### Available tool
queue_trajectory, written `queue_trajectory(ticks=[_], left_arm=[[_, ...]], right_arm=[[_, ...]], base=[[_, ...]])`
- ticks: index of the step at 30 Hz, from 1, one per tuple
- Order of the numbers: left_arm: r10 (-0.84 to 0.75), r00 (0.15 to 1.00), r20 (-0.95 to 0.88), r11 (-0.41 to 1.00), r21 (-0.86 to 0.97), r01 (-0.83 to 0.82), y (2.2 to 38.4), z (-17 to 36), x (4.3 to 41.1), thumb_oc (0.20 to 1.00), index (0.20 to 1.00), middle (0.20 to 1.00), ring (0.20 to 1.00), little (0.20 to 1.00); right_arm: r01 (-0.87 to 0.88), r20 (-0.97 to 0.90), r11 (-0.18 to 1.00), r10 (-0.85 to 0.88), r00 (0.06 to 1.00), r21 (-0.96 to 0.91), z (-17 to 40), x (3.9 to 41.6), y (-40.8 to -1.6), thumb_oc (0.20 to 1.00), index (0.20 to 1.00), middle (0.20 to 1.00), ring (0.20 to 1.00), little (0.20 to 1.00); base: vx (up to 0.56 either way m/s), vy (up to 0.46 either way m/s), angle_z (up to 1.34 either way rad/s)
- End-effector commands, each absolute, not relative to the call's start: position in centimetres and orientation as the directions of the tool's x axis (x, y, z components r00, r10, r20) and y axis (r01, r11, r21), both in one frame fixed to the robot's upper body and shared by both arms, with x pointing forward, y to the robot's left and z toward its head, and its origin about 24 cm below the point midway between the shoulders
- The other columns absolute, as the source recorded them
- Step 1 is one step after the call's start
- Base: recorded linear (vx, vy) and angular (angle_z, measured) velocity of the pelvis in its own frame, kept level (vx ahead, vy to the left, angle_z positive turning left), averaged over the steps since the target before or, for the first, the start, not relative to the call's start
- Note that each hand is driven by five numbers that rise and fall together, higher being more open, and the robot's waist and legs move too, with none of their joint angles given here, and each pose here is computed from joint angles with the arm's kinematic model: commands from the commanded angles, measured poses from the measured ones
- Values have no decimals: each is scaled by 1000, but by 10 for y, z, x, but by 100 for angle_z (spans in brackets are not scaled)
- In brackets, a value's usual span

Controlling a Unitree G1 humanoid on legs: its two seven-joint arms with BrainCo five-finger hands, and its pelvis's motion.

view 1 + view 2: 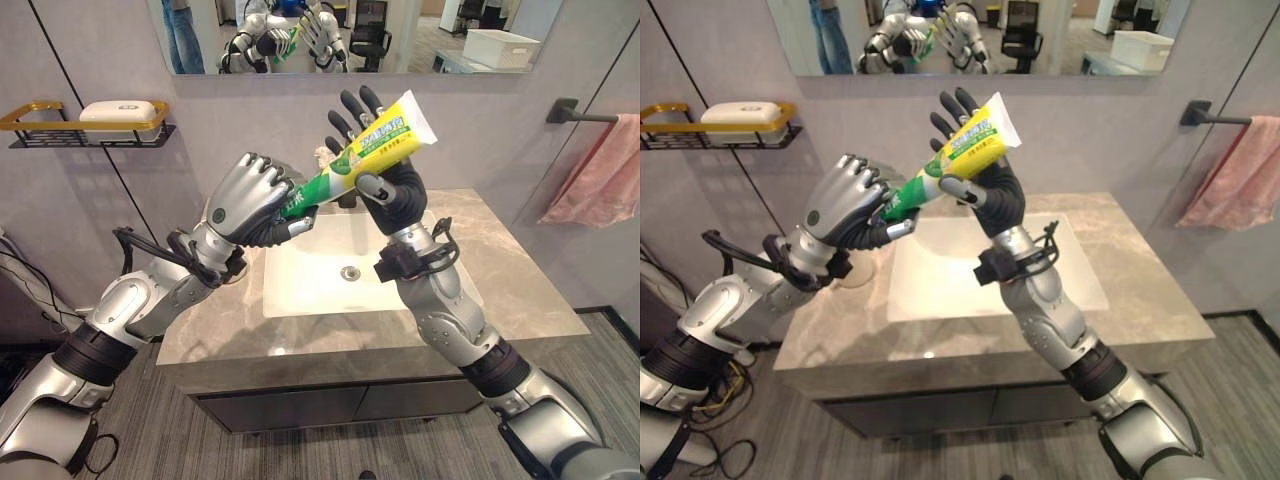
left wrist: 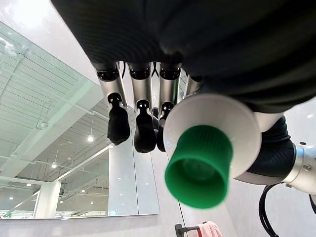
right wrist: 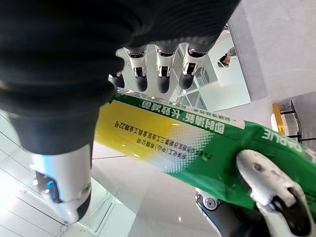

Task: Put brush and paste in cup on sink, flatten towel.

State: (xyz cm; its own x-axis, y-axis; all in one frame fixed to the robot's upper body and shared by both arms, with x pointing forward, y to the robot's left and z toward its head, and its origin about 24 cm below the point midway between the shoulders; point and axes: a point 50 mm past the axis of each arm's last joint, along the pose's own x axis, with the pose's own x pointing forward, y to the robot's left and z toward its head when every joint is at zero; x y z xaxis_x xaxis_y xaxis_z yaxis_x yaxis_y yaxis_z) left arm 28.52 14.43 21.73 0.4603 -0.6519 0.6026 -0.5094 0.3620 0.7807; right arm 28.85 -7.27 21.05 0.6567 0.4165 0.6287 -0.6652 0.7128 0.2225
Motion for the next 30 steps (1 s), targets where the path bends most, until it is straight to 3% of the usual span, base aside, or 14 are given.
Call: queue_trajectory(ticks=[1,14,22,23,25,26,28,29,30], left_arm=[[-607,323,726,448,649,-615,140,260,285,200,200,200,200,200],[-595,430,679,398,714,-576,151,246,297,200,200,200,200,200],[-595,484,641,368,753,-545,152,235,304,200,200,200,200,200],[-597,498,629,359,765,-535,152,234,306,200,200,200,200,200],[-596,499,629,362,765,-532,152,234,306,200,200,200,200,200],[-598,499,628,364,767,-529,151,235,306,200,200,200,200,200],[-600,500,625,364,769,-526,151,235,306,200,200,200,200,200],[-602,501,622,361,771,-525,151,235,306,200,200,200,200,200],[-608,502,615,354,776,-522,151,234,305,200,200,200,200,200]], right_arm=[[-667,724,723,362,587,179,234,287,-75,1000,1000,1000,1000,1000],[-735,727,670,452,517,105,240,281,-58,1000,1000,1000,1000,1000],[-740,722,662,453,523,120,238,282,-54,1000,1000,1000,1000,1000],[-741,719,661,459,522,117,237,282,-54,953,953,953,953,953],[-744,719,657,460,521,118,236,282,-54,940,940,940,940,940],[-746,717,656,463,521,118,236,281,-55,649,649,649,649,649],[-746,718,655,463,520,118,236,281,-55,482,482,482,482,482],[-745,716,655,462,523,122,235,282,-56,203,203,203,203,203],[-742,717,659,459,524,121,235,282,-58,200,200,200,200,200]], base=[[0,0,0],[0,0,0],[0,0,0],[0,0,0],[0,0,0],[0,0,0],[0,0,0],[0,0,0],[0,0,0]])
